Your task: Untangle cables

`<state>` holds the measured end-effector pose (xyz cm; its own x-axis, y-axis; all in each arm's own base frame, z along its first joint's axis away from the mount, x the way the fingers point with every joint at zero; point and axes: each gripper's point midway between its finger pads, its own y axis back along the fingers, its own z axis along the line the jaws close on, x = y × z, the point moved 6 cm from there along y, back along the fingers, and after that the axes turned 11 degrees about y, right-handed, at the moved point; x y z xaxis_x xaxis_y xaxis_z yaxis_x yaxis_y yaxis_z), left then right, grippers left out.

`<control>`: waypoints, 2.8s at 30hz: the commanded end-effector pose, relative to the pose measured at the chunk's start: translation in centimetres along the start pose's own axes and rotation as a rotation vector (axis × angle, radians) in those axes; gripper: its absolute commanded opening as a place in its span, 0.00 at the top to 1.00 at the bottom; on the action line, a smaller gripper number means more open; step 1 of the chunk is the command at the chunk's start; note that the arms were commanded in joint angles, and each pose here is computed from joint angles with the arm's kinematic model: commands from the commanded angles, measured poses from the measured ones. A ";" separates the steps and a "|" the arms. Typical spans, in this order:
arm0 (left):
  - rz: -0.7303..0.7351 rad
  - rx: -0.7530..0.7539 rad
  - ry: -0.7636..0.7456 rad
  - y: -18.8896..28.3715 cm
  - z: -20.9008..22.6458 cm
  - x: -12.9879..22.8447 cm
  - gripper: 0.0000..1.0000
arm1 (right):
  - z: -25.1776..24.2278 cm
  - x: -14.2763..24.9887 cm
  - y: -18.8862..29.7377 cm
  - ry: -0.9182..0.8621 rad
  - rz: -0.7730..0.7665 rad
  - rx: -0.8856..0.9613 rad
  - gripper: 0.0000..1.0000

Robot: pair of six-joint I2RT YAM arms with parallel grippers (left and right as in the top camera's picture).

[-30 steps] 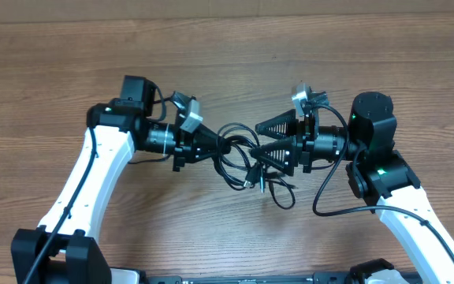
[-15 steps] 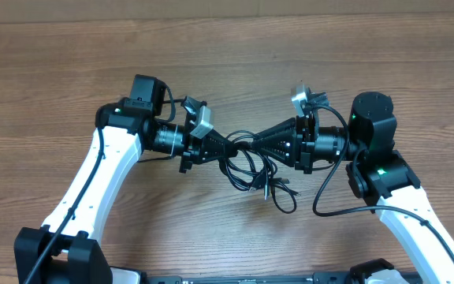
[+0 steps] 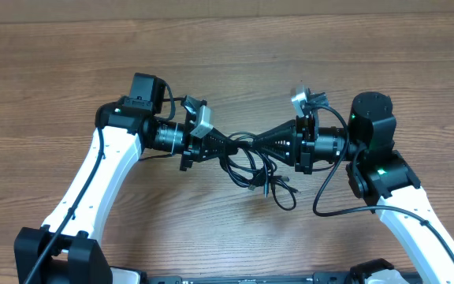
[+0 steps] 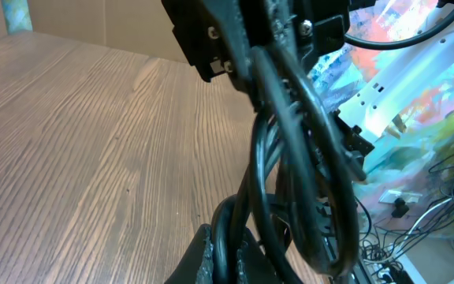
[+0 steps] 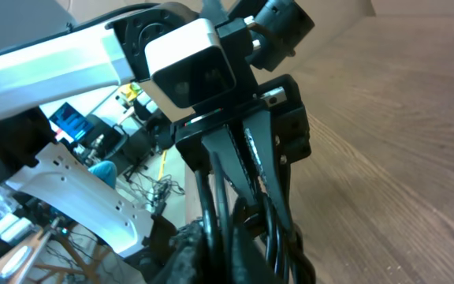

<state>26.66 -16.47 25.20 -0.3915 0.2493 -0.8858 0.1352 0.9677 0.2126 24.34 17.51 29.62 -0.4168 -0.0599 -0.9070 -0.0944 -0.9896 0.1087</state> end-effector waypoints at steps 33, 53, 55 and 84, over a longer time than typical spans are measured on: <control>0.005 0.136 -0.048 -2.8 -2.6 -0.5 0.96 | -4.5 -2.4 0.6 0.139 -0.091 0.384 0.96; 0.068 0.070 -0.041 -2.5 -1.8 0.3 0.96 | -4.7 -1.0 1.5 0.044 -0.045 0.347 0.00; 0.061 0.057 -0.038 -2.1 -1.6 0.3 0.96 | -4.3 -0.9 1.3 0.033 -0.038 0.306 0.00; -0.011 -0.017 -0.062 0.8 -0.2 -0.1 0.96 | -2.3 1.1 0.8 -0.090 0.036 0.119 0.34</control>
<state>26.89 -15.62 24.61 -0.4040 0.2800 -0.8708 0.1052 0.9599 0.2598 25.76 16.24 26.81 -0.5260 -0.0810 -0.8466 -0.1909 -0.9588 0.2103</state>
